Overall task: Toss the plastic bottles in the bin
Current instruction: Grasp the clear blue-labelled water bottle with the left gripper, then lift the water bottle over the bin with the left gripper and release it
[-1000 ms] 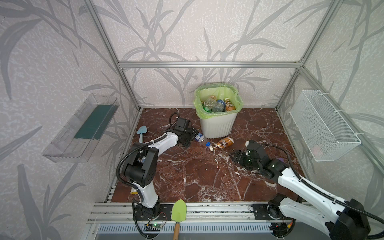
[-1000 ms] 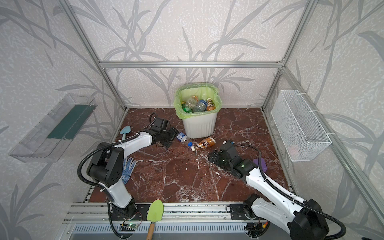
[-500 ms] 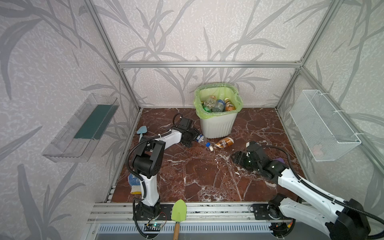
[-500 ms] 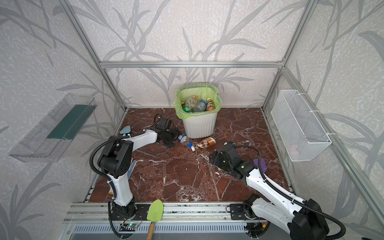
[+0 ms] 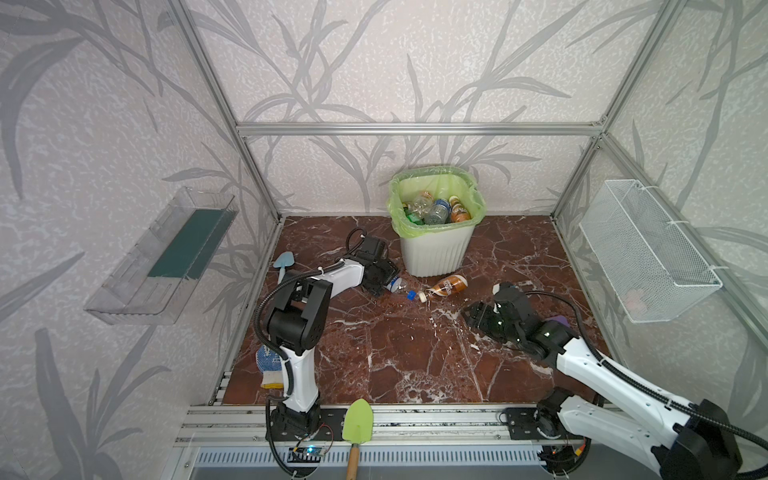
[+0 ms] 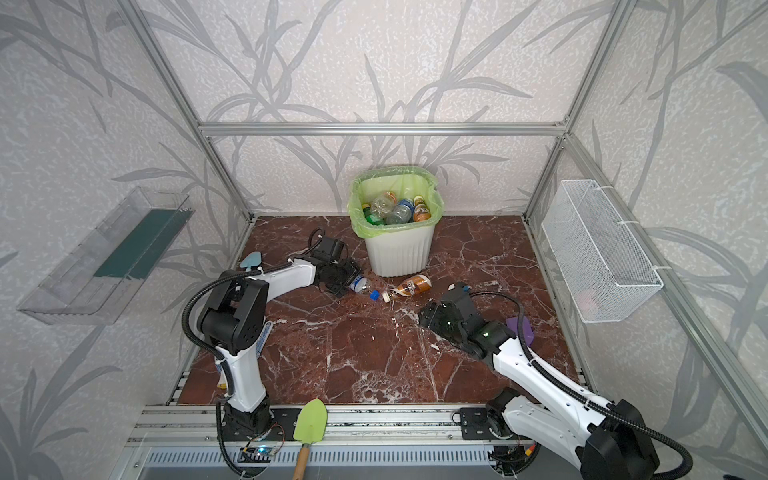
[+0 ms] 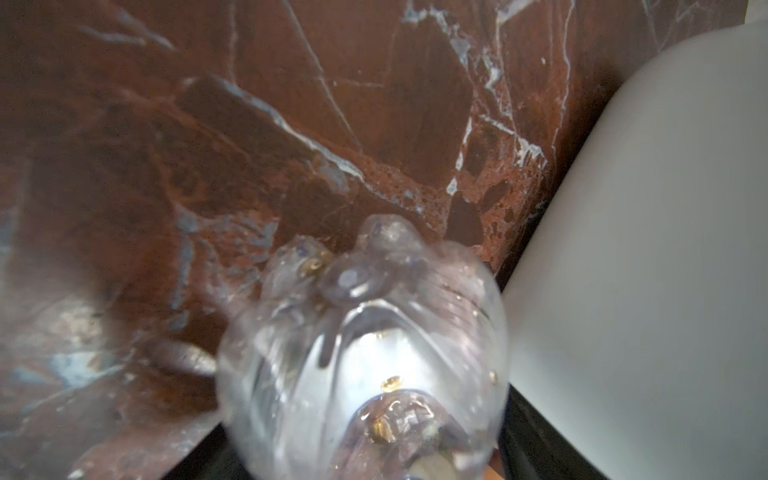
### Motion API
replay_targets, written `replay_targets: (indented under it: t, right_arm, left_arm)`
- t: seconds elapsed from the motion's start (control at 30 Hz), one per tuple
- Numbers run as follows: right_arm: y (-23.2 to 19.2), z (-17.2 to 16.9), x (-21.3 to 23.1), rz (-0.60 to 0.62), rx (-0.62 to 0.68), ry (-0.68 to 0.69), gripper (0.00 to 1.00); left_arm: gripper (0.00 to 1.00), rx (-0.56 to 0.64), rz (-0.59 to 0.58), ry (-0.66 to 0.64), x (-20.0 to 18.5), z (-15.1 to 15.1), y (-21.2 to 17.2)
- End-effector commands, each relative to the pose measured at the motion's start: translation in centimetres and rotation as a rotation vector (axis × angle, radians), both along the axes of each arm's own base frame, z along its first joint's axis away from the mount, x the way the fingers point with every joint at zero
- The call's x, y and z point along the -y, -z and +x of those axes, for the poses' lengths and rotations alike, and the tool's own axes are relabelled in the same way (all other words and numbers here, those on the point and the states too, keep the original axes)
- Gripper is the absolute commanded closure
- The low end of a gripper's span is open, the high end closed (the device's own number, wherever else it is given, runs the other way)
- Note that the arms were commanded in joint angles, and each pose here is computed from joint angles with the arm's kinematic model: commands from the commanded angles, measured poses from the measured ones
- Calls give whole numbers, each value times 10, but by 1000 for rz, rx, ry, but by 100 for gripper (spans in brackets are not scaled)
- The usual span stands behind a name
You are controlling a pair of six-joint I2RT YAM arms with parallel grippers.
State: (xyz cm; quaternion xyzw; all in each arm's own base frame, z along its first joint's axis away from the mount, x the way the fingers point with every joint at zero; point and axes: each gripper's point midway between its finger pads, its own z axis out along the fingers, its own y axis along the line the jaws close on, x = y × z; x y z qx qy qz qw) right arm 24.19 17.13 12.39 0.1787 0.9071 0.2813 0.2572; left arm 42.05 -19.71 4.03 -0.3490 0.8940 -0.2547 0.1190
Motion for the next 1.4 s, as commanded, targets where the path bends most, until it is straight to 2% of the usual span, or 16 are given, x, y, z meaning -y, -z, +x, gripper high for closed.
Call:
replay_targets:
  t: [0.0,0.2,0.43,0.8,0.97,1.13,1.27,1.37]
  right_arm:
    - [2,-2,5,-16,-3,9,24]
    - [1,-3,6,-13,4,14,25]
    - [0,-2,6,-6,8,19,25]
    - [5,2,-3,14,-8,6,26]
    - [6,3,-5,13,-15,-1,27]
    - [5,5,-7,11,-15,-8,27]
    - [4,5,-8,13,-12,-13,27]
    - [2,5,-8,14,-6,-13,27]
  left_arm:
    - [25,-14,21,-6,-4,-1,4]
    - [37,-10,8,1,-8,-8,-1]
    - [49,30,13,40,-23,-33,-27]
    - [52,157,2,106,-45,-93,-74]
    - [53,275,-14,136,-51,-115,-107]
    - [52,448,-26,149,-57,-126,-159]
    - [52,599,-45,154,-55,-120,-213]
    - [52,720,-71,174,-47,-104,-263]
